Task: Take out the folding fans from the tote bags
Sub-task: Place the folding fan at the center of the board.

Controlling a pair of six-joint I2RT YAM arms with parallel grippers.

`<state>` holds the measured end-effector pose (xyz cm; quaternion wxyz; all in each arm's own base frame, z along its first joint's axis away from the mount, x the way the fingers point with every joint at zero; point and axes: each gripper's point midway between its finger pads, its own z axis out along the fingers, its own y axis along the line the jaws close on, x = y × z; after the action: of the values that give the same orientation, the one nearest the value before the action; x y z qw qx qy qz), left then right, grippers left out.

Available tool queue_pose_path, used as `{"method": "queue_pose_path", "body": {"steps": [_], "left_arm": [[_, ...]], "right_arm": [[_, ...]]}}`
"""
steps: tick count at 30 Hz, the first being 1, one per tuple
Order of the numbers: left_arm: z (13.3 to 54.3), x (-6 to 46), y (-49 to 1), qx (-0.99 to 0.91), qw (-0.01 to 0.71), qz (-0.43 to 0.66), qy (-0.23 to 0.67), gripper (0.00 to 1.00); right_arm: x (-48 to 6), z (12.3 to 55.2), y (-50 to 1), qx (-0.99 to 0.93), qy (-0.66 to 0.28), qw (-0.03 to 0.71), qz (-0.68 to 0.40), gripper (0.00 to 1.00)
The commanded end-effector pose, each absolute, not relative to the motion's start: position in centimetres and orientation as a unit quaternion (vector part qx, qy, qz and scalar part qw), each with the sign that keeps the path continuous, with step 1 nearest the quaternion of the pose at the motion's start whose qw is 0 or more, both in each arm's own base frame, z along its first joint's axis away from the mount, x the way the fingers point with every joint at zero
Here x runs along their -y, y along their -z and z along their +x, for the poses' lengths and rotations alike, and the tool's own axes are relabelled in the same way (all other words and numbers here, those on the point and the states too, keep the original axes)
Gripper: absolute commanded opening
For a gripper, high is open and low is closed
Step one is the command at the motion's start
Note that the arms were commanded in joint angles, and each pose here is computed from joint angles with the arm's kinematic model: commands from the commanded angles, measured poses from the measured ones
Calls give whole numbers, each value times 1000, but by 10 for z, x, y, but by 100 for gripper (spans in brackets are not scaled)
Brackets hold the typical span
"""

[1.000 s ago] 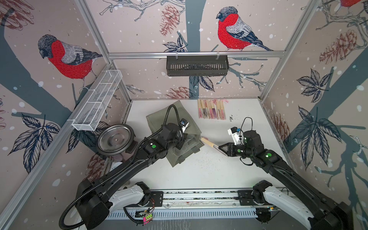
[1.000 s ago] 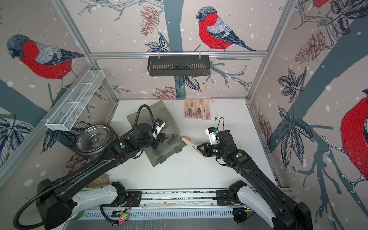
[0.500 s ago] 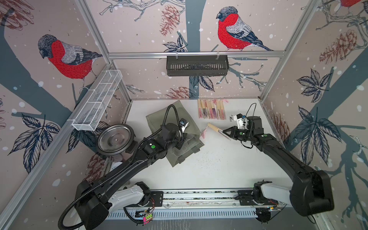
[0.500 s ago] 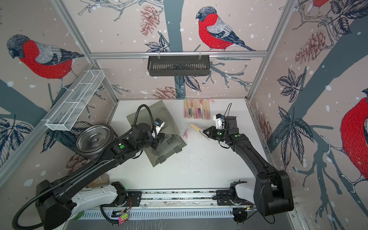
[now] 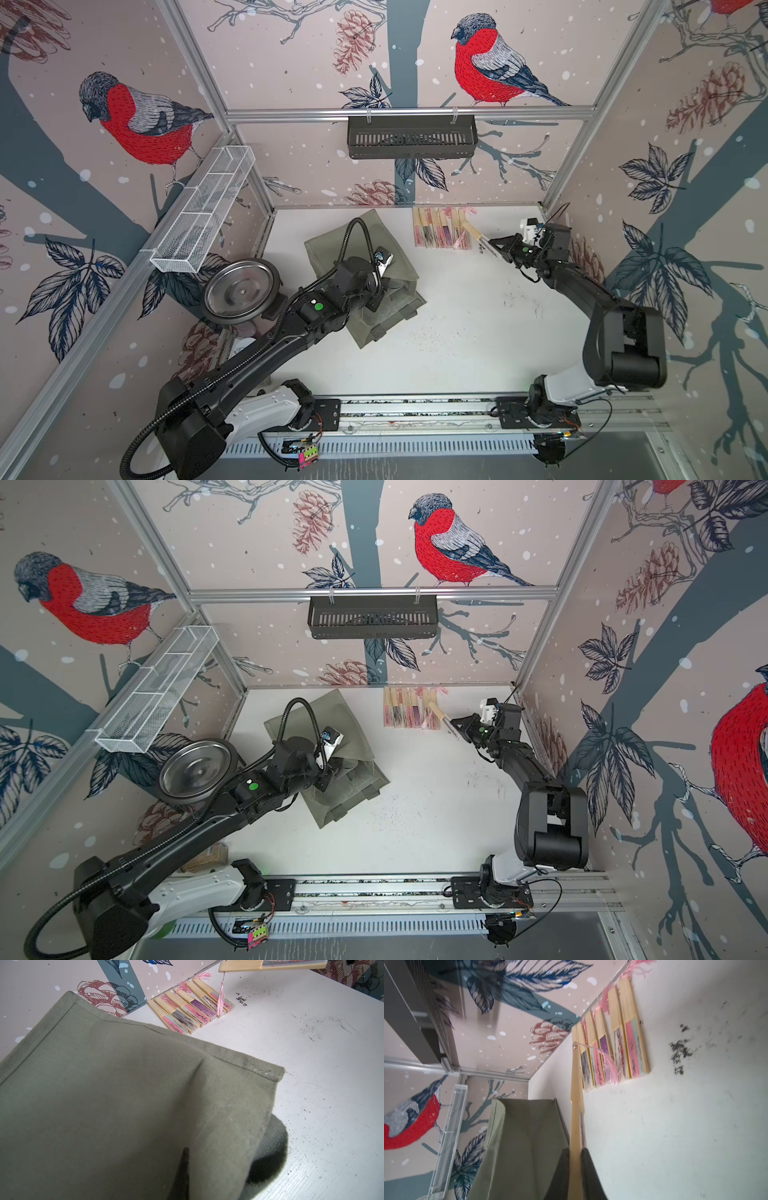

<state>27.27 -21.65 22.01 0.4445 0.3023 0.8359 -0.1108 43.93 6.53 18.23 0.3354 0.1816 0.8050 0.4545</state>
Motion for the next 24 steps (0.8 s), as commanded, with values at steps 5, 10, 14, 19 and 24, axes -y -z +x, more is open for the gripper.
{"method": "queue_pose_path", "body": {"steps": [5,10,14,19,24], "left_arm": [[273,221,-227,-828,454,305,121,0],[273,222,-226,-828,454,306,121,0],[273,221,-225,-829,453,306,120,0],[274,222,-222,-831,449,307,117,0],[275,222,-220,-833,446,307,114,0]], "right_arm": [[-29,502,-189,-758,-488,372,224,5],[-15,538,-162,-734,-509,373,251,5],[-18,561,-134,-726,-519,364,267,5],[-23,579,-110,-726,-508,374,274,5],[-26,585,-88,-724,-501,377,286,5]]}}
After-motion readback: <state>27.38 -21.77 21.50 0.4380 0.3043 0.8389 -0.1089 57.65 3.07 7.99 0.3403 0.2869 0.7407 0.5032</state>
